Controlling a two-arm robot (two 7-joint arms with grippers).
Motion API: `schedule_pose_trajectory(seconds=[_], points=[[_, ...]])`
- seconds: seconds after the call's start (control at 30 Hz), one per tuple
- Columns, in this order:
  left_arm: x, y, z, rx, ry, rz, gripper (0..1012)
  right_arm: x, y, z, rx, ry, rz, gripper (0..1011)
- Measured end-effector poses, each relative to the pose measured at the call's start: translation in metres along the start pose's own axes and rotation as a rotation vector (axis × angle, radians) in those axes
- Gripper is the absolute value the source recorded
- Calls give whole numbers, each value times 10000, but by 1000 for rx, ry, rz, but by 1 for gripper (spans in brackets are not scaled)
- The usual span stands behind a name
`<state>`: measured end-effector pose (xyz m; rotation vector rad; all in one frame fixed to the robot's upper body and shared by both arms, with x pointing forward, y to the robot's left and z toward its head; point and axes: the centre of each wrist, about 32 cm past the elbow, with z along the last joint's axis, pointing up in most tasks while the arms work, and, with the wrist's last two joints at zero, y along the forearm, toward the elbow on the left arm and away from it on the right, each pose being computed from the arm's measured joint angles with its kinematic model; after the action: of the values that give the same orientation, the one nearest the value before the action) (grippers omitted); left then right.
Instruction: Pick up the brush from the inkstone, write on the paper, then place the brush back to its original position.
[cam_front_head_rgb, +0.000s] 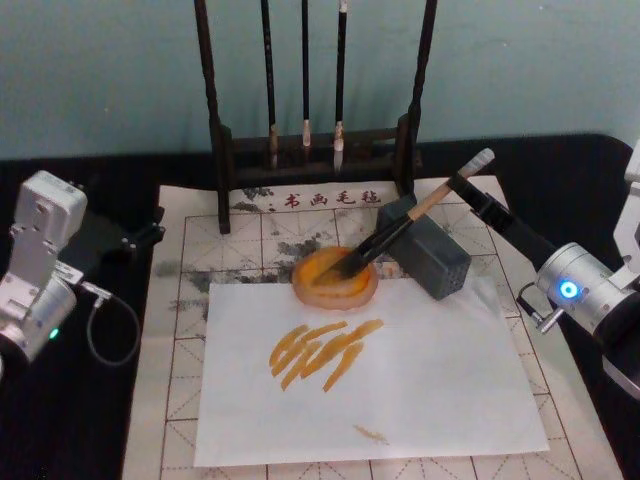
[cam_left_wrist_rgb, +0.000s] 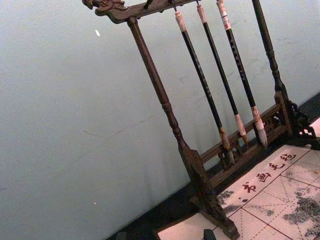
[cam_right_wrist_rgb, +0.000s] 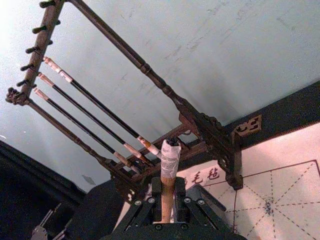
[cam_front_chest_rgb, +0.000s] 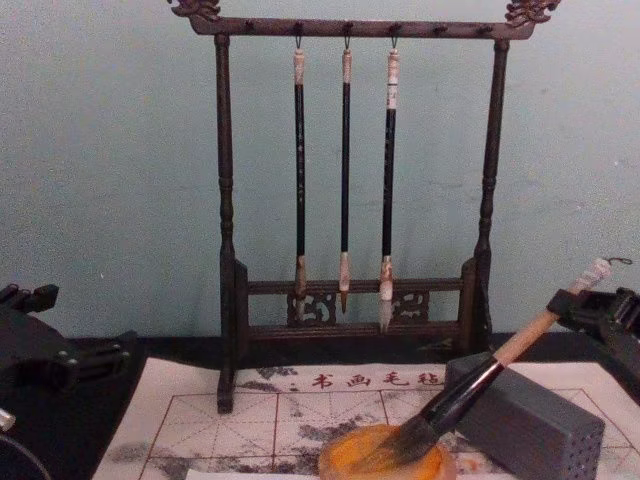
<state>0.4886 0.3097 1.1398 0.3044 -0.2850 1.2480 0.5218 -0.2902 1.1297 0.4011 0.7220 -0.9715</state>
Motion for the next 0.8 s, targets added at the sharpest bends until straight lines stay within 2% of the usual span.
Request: schedule_pose_trajectory(seconds=[0.8], points=[[0, 0, 0, 0, 0, 0, 1001, 25, 1, 3, -14, 9, -13, 175]])
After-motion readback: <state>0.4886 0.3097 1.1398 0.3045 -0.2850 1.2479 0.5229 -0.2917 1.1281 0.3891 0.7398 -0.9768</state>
